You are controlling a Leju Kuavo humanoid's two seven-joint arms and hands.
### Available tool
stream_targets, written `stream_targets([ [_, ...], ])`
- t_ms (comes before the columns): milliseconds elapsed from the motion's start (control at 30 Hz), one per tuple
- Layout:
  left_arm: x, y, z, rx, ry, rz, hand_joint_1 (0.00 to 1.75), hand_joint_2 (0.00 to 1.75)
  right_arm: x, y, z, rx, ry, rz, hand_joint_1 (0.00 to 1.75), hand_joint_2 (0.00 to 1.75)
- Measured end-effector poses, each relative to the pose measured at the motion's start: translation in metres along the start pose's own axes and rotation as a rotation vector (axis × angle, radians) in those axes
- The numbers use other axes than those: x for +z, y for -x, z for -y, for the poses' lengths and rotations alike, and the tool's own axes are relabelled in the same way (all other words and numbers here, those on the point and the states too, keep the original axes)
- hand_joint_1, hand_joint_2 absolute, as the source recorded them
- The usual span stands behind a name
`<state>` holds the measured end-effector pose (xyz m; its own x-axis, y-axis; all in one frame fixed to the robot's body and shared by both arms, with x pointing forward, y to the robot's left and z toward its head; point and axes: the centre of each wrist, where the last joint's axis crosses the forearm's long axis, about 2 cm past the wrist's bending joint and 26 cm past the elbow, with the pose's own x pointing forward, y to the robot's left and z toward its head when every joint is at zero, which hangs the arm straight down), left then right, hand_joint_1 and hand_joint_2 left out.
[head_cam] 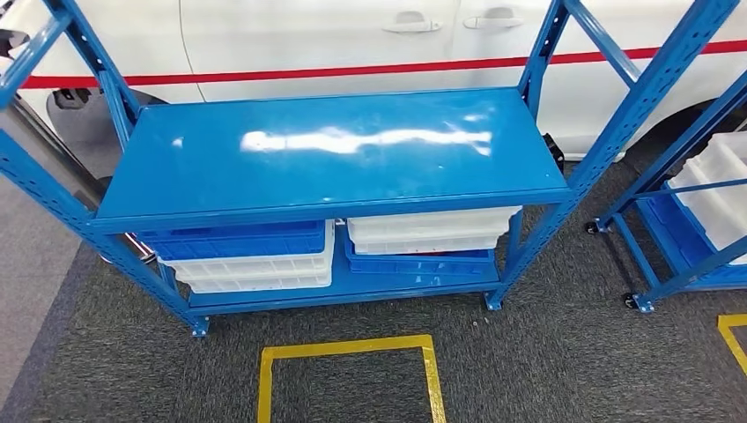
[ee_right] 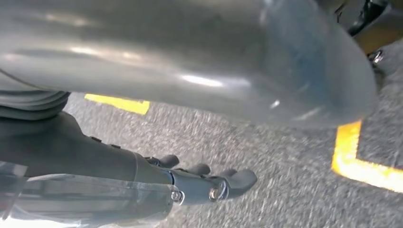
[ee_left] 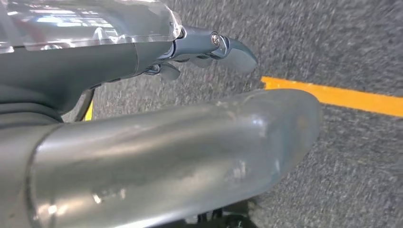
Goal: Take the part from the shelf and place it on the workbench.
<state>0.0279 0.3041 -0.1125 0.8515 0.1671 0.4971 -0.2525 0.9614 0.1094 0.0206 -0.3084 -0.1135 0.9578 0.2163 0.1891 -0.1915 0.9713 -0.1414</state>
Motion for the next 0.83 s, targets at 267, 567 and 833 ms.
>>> stream_targets([
  [267,-0.0001,-0.0002,-0.0003,0.003,-0.005,-0.002,0.0,0.0,-0.0002,-0.0032,-0.0014,0.0,0.037,-0.021,0.0,1.75],
  [567,-0.0007,-0.0012,-0.0012,0.013,-0.017,-0.003,0.0,0.0,-0.0001,-0.0051,-0.0045,0.012,0.029,-0.005,0.0,0.0],
  [833,-0.0006,-0.001,-0.0019,0.009,-0.039,-0.034,0.0,0.0,0.0,-0.0055,-0.0059,0.013,0.027,-0.004,0.0,0.0],
])
